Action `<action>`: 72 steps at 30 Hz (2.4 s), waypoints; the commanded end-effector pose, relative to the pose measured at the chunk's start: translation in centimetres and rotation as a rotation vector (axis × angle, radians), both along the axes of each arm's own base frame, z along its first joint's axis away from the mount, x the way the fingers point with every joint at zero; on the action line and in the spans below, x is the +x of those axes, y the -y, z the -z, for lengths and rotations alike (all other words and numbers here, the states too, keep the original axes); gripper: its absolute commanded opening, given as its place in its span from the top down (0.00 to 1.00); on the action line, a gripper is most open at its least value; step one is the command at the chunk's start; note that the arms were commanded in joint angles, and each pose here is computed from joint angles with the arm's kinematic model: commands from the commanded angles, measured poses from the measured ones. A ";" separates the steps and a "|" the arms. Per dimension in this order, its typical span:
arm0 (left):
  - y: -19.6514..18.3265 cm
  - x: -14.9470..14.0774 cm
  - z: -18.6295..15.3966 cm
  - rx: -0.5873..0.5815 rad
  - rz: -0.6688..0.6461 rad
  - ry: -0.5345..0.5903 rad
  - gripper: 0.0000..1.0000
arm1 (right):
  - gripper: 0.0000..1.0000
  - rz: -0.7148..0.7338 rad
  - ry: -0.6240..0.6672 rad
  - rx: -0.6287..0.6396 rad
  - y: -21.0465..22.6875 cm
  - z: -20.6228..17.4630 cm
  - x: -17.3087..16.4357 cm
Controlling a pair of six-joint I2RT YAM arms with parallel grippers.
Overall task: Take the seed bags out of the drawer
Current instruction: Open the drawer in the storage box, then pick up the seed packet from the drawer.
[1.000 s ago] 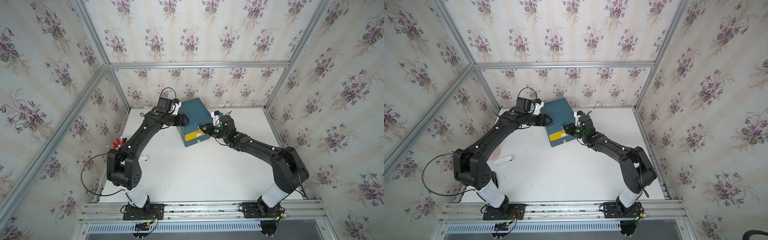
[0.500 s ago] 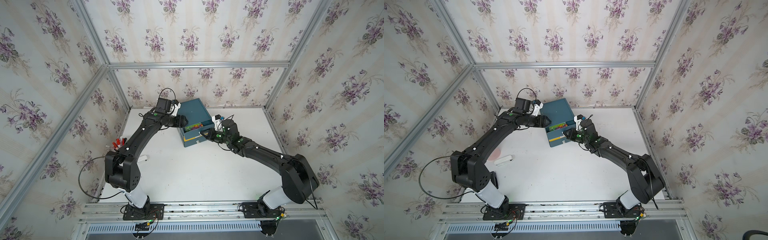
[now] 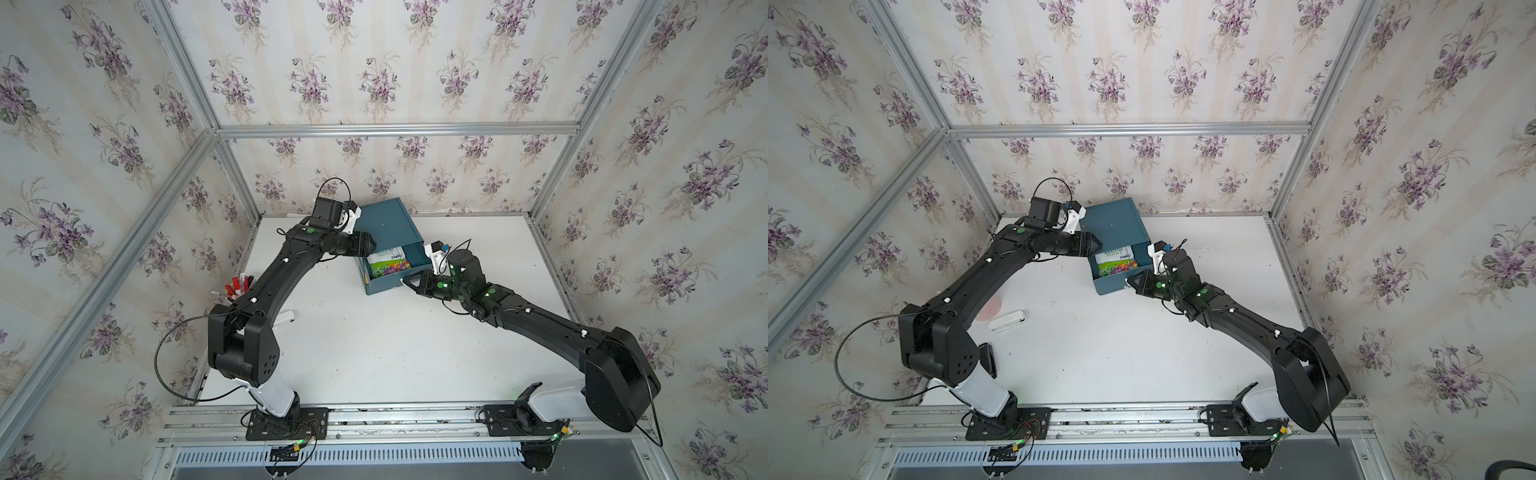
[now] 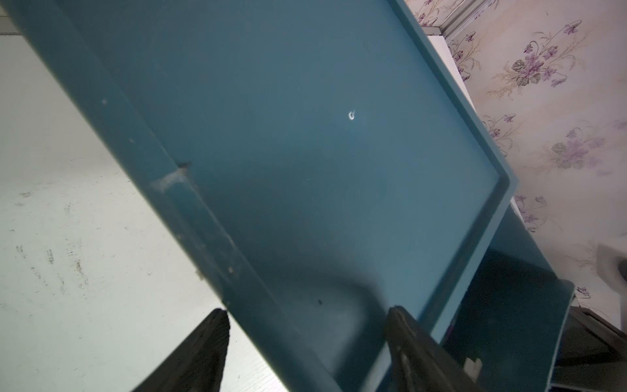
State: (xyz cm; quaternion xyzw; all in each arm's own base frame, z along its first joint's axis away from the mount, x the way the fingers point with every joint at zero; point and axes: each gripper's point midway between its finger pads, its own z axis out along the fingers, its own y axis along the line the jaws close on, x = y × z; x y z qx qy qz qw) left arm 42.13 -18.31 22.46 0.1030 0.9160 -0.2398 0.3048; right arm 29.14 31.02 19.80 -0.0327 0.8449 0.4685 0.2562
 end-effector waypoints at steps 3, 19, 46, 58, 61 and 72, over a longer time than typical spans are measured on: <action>0.0 -0.1 -0.1 0.003 -0.002 0.004 0.24 | 1.00 -0.033 -0.025 -0.028 0.6 0.6 -1.9; 0.2 -0.1 0.0 0.012 0.001 0.004 0.24 | 1.00 -0.040 -0.059 -0.044 2.0 1.1 -5.6; 0.1 -0.7 0.2 0.027 0.012 -0.003 0.24 | 0.41 -0.019 -0.021 -0.123 3.5 -1.5 -6.4; 0.3 -0.9 0.6 0.015 0.013 -0.023 0.27 | 0.38 -0.104 -0.005 -0.203 1.8 -4.7 -4.8; 0.3 -0.9 0.7 0.013 0.008 -0.026 0.28 | 0.38 -0.099 0.000 -0.234 1.5 -4.7 -3.1; 0.1 -1.2 0.9 0.015 0.007 -0.034 0.28 | 0.37 -0.116 0.015 -0.472 1.4 -3.0 2.7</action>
